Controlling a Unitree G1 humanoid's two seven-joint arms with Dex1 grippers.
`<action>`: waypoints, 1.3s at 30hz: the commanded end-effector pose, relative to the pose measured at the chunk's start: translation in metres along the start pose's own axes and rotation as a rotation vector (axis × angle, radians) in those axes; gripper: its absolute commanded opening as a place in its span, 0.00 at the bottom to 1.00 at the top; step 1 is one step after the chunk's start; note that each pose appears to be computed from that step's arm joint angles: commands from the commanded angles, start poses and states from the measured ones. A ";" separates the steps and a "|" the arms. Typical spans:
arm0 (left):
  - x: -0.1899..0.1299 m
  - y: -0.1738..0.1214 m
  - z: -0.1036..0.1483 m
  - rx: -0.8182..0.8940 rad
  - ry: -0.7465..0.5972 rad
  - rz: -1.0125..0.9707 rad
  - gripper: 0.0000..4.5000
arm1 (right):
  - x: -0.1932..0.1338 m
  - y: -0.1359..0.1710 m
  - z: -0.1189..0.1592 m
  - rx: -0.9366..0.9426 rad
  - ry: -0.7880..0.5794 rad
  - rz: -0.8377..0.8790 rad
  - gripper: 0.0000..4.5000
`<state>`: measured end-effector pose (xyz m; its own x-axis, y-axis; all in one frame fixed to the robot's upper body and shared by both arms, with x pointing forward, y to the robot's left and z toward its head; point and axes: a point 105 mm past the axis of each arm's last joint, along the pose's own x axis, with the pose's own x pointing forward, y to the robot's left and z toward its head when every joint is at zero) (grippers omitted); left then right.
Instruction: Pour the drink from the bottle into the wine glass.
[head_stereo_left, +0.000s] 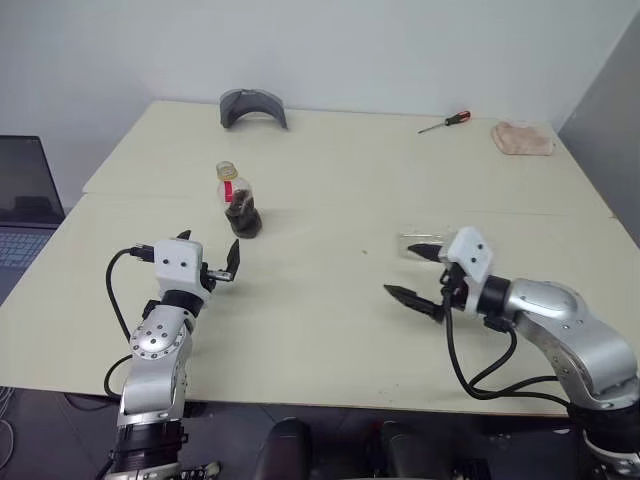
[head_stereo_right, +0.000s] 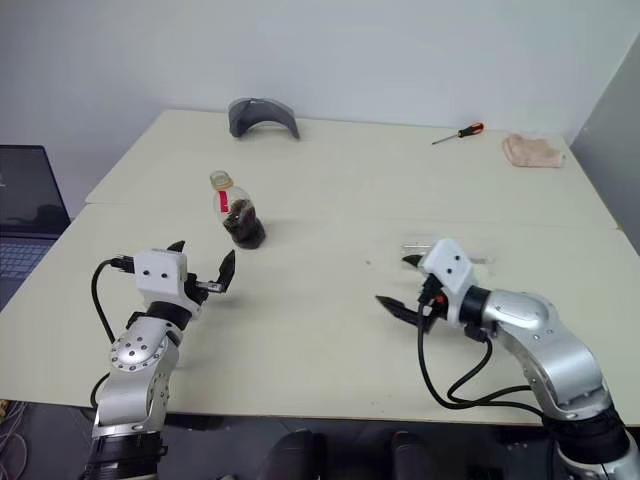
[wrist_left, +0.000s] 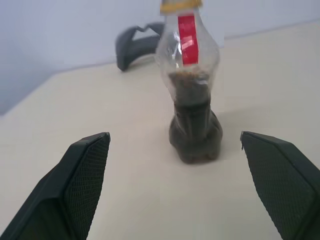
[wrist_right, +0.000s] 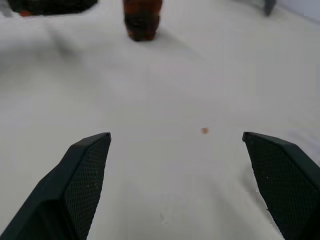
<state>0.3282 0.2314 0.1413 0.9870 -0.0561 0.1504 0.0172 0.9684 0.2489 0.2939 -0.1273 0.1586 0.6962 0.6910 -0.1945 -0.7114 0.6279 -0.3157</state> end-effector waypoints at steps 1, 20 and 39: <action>0.008 -0.031 0.024 0.013 -0.049 -0.141 0.99 | -0.014 -0.034 -0.001 -0.162 0.012 -0.232 1.00; -0.007 -0.151 0.058 -0.012 -0.043 -1.149 0.99 | -0.009 -0.067 -0.045 -0.970 0.383 -0.487 1.00; -0.003 -0.155 0.062 -0.010 -0.058 -1.134 1.00 | 0.030 -0.085 -0.068 -1.118 0.473 -0.482 0.72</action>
<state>0.3122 0.0698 0.1525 0.3950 -0.9084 -0.1370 0.9050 0.3592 0.2277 0.3777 -0.1883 0.1090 0.9838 0.1348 -0.1182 -0.1195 0.0013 -0.9928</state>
